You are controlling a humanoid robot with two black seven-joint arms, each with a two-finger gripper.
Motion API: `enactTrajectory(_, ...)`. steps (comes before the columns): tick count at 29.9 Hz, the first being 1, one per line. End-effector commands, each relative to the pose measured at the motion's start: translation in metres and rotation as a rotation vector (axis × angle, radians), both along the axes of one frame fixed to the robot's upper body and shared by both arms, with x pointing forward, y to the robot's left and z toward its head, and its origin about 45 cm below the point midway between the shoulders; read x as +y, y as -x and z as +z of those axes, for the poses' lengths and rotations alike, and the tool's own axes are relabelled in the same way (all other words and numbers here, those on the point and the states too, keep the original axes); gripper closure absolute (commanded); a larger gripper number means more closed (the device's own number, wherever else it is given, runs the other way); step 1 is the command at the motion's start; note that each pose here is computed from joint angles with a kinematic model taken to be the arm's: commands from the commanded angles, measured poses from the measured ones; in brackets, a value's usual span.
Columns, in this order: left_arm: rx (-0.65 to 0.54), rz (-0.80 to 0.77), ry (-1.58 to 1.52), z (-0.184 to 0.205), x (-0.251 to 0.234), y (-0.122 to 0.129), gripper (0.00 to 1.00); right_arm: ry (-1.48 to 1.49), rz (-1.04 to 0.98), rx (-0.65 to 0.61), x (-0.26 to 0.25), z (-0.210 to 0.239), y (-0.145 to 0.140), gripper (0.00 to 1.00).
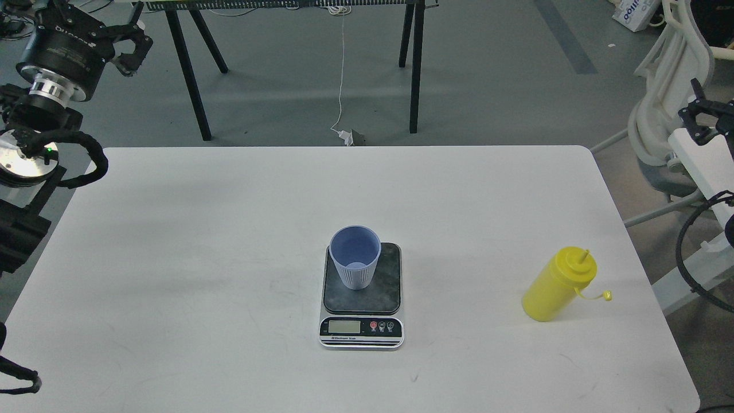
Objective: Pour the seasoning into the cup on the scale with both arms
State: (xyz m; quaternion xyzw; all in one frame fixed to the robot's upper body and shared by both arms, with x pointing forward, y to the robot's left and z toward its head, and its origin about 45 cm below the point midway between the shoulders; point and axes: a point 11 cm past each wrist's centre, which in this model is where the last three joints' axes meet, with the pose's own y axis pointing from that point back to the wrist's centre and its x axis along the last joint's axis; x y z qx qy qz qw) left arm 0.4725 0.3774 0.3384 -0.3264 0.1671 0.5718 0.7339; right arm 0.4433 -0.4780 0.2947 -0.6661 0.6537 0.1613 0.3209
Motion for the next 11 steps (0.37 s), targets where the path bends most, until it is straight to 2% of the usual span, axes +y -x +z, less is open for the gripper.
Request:
enactTrajectory(1, 0.017, 0.004, 0.016, -0.009, -0.003, -0.002, 0.0, -0.042, 0.017, -0.036, 0.031, 0.013, -0.031, 0.01)
enactTrajectory(5, 0.033, 0.016, 0.029, -0.018, -0.002, -0.004, 0.0, -0.06, 0.043, -0.024, 0.063, 0.011, -0.051, 0.01)
enactTrajectory(11, 0.03, 0.02, 0.029, -0.015, -0.003, -0.006, 0.0, -0.062, 0.06, -0.021, 0.072, 0.01, -0.053, 0.01)
